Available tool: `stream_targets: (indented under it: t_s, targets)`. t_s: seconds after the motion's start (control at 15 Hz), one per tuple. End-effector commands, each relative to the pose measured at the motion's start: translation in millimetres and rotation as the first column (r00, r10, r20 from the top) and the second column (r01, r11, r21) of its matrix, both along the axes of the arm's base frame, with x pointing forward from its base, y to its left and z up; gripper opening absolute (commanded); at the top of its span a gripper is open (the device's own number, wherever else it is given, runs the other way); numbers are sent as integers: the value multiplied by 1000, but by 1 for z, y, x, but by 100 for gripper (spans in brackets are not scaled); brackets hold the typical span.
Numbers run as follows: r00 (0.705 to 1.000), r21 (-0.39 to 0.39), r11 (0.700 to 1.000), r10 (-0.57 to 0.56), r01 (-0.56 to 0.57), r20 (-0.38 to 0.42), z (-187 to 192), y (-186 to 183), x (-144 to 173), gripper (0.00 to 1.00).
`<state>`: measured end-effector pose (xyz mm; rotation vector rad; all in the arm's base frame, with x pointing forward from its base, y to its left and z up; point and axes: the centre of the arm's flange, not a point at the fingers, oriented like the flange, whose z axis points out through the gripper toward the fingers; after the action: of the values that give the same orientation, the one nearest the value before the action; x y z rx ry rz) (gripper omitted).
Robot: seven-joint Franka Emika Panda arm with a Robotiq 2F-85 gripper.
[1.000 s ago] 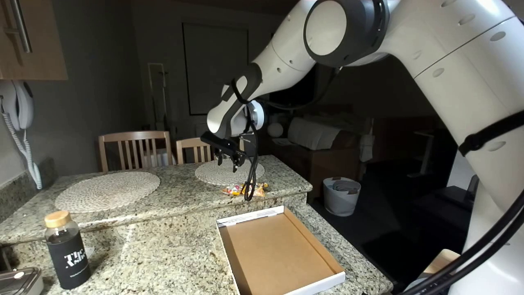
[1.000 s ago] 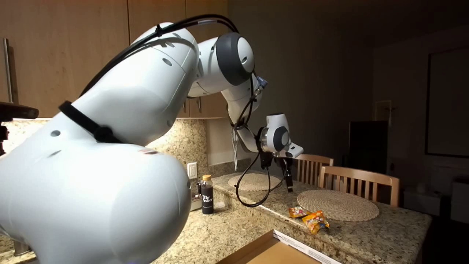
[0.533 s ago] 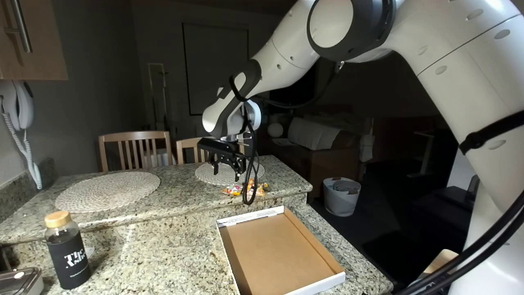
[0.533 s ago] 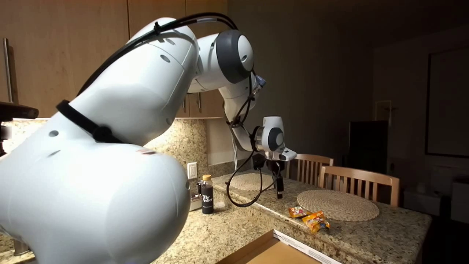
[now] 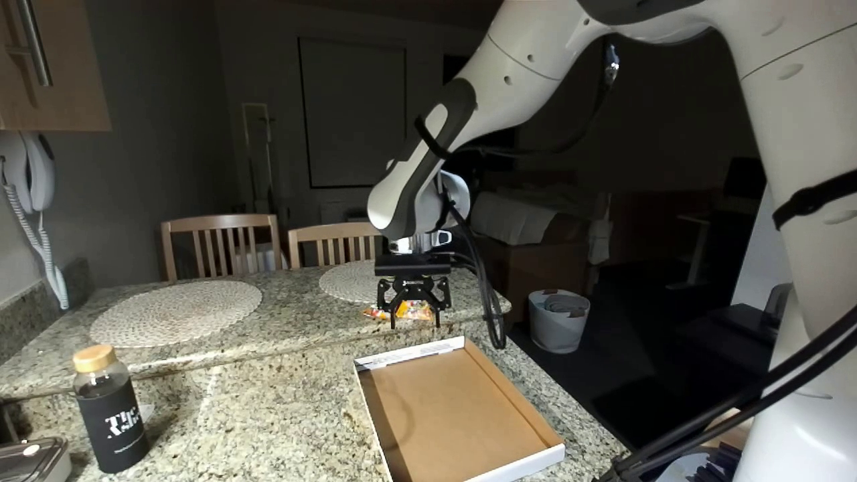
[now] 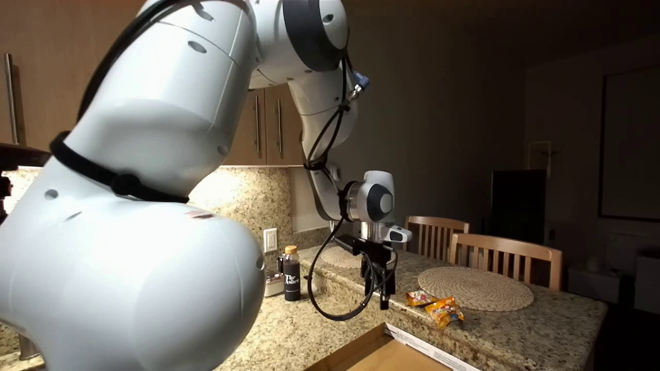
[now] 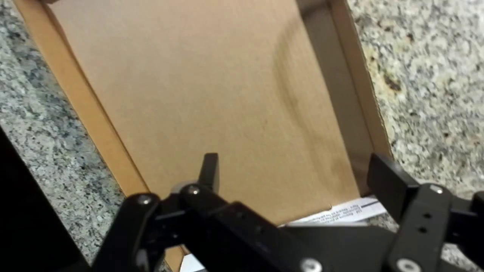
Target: Pick up the objects from the cover box and put them on the counter
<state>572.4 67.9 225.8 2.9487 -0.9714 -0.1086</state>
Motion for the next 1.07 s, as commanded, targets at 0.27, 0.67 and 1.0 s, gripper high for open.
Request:
stream_targets:
  t_s: [0.27, 0.67, 1.0]
  targets:
    - [923, -108, 918, 385, -381, 13, 0, -19, -114, 100]
    - [854, -157, 843, 520, -514, -3, -9, -30, -124, 100]
    - [849, -156, 839, 528, -522, 2, -9, -30, -124, 100]
